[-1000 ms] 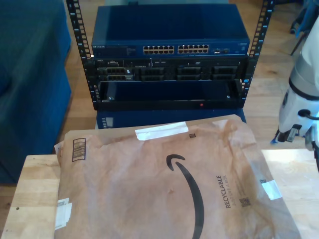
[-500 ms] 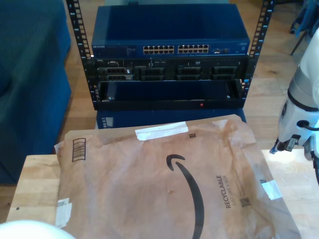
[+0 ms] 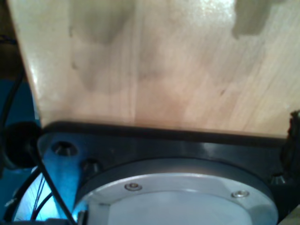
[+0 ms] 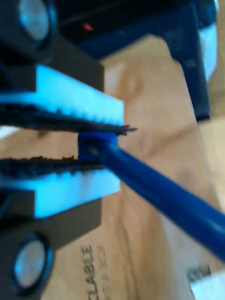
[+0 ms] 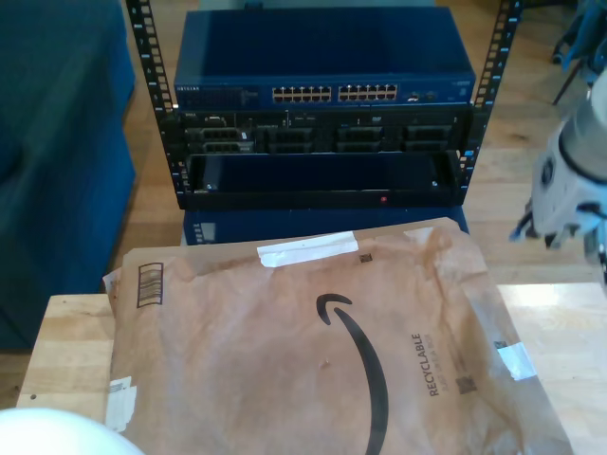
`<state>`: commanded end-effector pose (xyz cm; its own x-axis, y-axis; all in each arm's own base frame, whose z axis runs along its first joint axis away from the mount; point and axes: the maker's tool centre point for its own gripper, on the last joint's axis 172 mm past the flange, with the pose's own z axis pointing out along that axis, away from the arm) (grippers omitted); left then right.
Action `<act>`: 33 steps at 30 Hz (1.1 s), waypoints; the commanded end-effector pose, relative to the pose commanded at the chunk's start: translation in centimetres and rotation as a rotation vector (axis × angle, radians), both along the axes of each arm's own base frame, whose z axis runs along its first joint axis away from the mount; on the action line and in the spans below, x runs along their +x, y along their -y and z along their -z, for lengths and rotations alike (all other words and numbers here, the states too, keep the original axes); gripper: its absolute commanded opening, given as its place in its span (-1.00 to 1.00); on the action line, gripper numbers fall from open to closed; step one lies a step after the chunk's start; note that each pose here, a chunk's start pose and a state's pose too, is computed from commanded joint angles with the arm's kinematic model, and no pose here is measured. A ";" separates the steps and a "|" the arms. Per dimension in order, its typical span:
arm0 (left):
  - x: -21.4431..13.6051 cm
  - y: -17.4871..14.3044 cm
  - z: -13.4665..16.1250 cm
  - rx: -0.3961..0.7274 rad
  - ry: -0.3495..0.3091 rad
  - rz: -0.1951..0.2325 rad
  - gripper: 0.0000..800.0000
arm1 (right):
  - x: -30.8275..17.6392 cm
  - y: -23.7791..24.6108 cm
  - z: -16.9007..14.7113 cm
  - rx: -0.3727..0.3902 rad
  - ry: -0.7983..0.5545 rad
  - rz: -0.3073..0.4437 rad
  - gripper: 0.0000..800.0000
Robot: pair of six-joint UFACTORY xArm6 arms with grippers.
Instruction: Grab the cable and plug it in
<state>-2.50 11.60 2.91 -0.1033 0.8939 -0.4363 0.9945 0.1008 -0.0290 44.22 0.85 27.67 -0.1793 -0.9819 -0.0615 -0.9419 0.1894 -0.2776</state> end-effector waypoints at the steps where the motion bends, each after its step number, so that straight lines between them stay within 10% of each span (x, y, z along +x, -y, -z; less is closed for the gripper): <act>1: 0.0 0.0 0.0 -0.002 0.000 -0.002 1.00 | 0.2 0.1 0.0 -0.003 0.002 -0.001 -1.00; 16: 0.0 0.1 0.0 -0.005 0.001 -0.002 1.00 | 1.7 1.2 0.9 -0.002 0.018 0.020 -1.00; 33: 0.0 0.0 0.0 -0.002 0.000 -0.002 1.00 | 5.9 -0.9 1.3 -0.117 0.169 -0.179 -1.00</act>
<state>-2.52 11.60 2.91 -0.1046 0.8930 -0.4377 0.9943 0.1023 -0.0289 50.08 1.79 26.35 0.0014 -0.9992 0.0399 -0.8961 -0.0190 -0.4435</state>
